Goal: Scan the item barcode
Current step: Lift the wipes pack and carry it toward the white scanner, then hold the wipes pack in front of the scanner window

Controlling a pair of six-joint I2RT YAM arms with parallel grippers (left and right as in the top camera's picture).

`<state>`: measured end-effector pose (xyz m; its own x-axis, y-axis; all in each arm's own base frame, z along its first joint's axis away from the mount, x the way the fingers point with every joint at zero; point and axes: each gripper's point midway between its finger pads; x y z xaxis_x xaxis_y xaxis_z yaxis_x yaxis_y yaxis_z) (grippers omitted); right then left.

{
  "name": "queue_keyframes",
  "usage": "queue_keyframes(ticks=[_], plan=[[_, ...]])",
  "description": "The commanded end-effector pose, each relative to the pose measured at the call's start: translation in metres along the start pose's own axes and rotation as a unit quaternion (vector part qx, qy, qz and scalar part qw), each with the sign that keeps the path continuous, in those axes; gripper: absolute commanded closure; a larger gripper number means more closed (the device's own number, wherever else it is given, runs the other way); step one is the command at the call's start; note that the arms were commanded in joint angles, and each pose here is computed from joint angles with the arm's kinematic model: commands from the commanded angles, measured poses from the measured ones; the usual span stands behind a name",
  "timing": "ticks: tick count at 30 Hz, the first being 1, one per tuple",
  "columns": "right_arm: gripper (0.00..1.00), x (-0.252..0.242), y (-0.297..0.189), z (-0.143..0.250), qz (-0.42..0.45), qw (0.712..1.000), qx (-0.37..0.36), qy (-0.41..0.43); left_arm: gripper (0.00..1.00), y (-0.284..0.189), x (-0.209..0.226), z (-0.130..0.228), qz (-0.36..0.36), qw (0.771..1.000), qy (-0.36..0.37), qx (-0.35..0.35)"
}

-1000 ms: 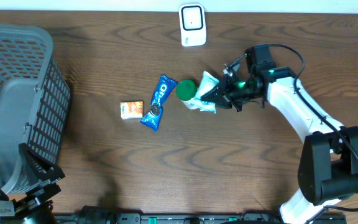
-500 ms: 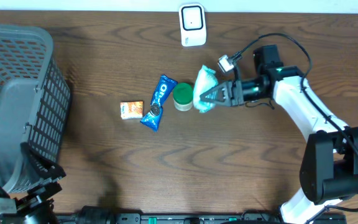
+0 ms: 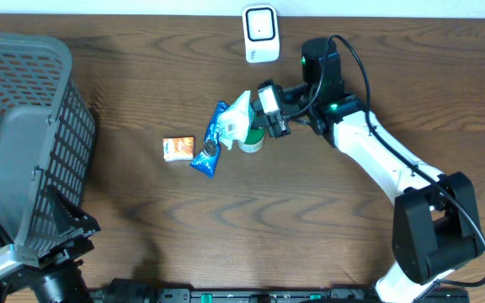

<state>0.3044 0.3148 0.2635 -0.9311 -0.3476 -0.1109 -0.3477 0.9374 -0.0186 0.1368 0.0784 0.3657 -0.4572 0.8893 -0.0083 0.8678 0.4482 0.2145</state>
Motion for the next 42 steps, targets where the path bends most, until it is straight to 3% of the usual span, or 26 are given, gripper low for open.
queue_keyframes(ticks=[1, 9, 13, 17, 21, 22, 24, 26, 29, 32, 35, 37, 39, 40, 42], plan=[[0.99, 0.012, 0.014, -0.024, -0.035, 0.999, -0.013, -0.026, 0.02, -0.001, 0.0, 0.0, 0.002, 1.0, 0.0, 0.0], [0.99, 0.019, 0.037, -0.057, -0.059, 0.97, -0.032, -0.232, 0.02, 0.0, -0.003, 0.014, 0.005, 1.0, 0.016, 0.024], [0.99, 0.02, 0.036, -0.061, -0.059, 0.97, -0.032, -0.232, 0.02, 0.0, -0.004, 0.018, 0.006, 0.999, 0.019, 0.029], [0.99, 0.02, 0.037, -0.061, -0.063, 0.988, -0.027, -0.14, 0.02, 0.001, -0.004, 0.018, 0.006, 0.999, 0.019, 0.03], [0.99, 0.019, 0.036, -0.06, -0.065, 0.996, -0.013, 0.061, 0.02, 0.001, -0.004, 0.018, 0.006, 0.999, 0.019, 0.03], [0.99, 0.018, 0.034, -0.059, -0.064, 0.989, -0.009, 0.13, 0.02, 0.001, -0.004, 0.018, 0.006, 0.999, 0.019, 0.03], [0.99, 0.015, 0.029, -0.057, -0.058, 0.948, 0.002, 0.314, 0.02, 0.001, -0.004, 0.019, 0.006, 0.999, 0.02, 0.03], [0.99, 0.011, 0.022, -0.055, -0.047, 0.916, 0.004, 0.398, 0.02, 0.001, -0.004, 0.02, 0.006, 0.999, 0.02, 0.031], [0.99, 0.007, 0.014, -0.052, -0.037, 0.901, 0.002, 0.431, 0.02, 0.002, -0.005, 0.023, 0.007, 0.999, 0.022, 0.034], [0.99, 0.005, 0.01, -0.048, -0.033, 0.857, 0.004, 0.514, 0.02, 0.003, -0.007, 0.028, 0.008, 0.999, 0.026, 0.04], [0.99, -0.001, 0.001, -0.047, -0.017, 0.831, -0.003, 0.556, 0.02, 0.005, -0.01, 0.04, 0.01, 0.998, 0.015, 0.054], [0.99, -0.014, -0.012, -0.046, 0.012, 0.813, -0.021, 0.582, 0.02, 0.008, -0.014, 0.054, 0.008, 0.997, -0.036, 0.069], [0.99, -0.024, -0.022, -0.045, 0.038, 0.813, -0.037, 0.58, 0.02, 0.011, -0.017, 0.066, 0.002, 0.992, -0.096, 0.079], [0.98, -0.035, -0.035, -0.044, 0.066, 0.814, -0.054, 0.575, 0.02, 0.016, -0.02, 0.076, -0.008, 0.981, -0.177, 0.078], [0.99, -0.046, -0.049, -0.042, 0.097, 0.813, -0.071, 0.57, 0.02, 0.021, -0.025, 0.087, -0.013, 0.964, -0.255, 0.071]])
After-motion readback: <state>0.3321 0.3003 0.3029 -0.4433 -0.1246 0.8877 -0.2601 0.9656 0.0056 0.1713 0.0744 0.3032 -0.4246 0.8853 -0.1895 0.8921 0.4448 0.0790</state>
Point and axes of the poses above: each gripper's point midway between its finger pads, its own y axis out along the fingers, its own x axis along the line the jaws close on, z = x × y, and after that the axes turned 13 degrees about y, right-handed
